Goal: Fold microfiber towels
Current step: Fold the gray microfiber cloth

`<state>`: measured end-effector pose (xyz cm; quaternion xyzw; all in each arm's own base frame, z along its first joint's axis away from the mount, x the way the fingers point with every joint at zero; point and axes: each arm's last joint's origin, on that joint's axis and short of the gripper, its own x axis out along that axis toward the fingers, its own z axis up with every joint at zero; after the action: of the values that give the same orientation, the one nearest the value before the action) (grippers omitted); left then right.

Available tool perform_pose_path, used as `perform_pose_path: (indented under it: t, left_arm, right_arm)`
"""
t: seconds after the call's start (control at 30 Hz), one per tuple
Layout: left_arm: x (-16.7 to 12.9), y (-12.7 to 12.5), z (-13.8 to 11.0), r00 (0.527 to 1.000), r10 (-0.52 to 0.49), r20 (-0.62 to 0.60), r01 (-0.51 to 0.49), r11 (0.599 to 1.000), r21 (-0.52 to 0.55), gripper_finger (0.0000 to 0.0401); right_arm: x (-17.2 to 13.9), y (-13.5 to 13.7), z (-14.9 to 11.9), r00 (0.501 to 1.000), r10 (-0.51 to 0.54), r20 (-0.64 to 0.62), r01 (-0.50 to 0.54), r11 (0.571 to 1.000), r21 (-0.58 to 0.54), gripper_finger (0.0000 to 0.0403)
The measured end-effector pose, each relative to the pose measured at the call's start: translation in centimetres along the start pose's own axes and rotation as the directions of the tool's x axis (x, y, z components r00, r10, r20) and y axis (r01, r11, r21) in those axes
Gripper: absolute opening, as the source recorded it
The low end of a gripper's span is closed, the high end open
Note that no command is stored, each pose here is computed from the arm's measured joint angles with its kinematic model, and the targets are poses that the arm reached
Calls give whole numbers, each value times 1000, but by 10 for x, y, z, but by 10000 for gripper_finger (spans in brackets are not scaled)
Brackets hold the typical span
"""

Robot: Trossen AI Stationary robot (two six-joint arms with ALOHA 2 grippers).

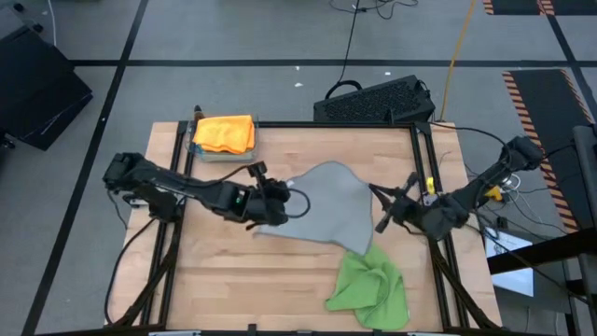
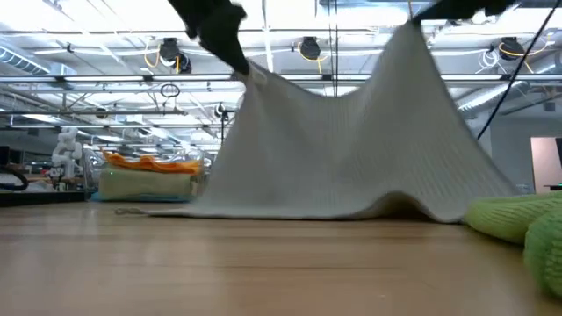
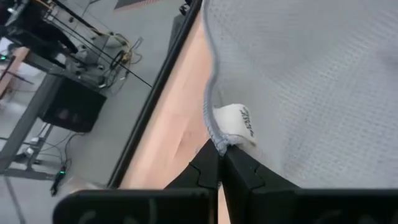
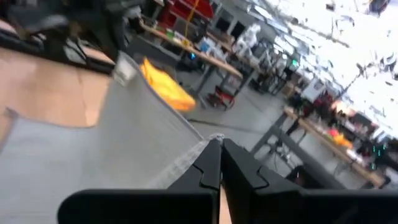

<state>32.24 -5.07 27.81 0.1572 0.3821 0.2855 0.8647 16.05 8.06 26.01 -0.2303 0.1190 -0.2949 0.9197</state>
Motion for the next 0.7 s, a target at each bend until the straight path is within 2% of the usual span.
perform_pose_path:
  t: [0.23, 0.5, 0.57, 0.7]
  left_arm:
    - [46, 19, -13, 999, 32, 0, -32, 998, 59, 10]
    - [78, 46, -35, 990, 89, -107, -69, 982, 175, 10]
    - [84, 50, -41, 987, 96, -130, -70, 980, 186, 10]
    - [94, 61, -48, 980, 122, -154, -97, 983, 158, 10]
  right_arm:
    - [31, -10, -63, 995, 23, -95, -17, 998, 63, 0]
    - [47, -14, -106, 992, 113, -55, -104, 983, 154, 0]
    - [50, -17, -112, 993, 106, -45, -98, 982, 164, 0]
    - [55, -25, -116, 997, 12, -73, -1, 990, 143, 0]
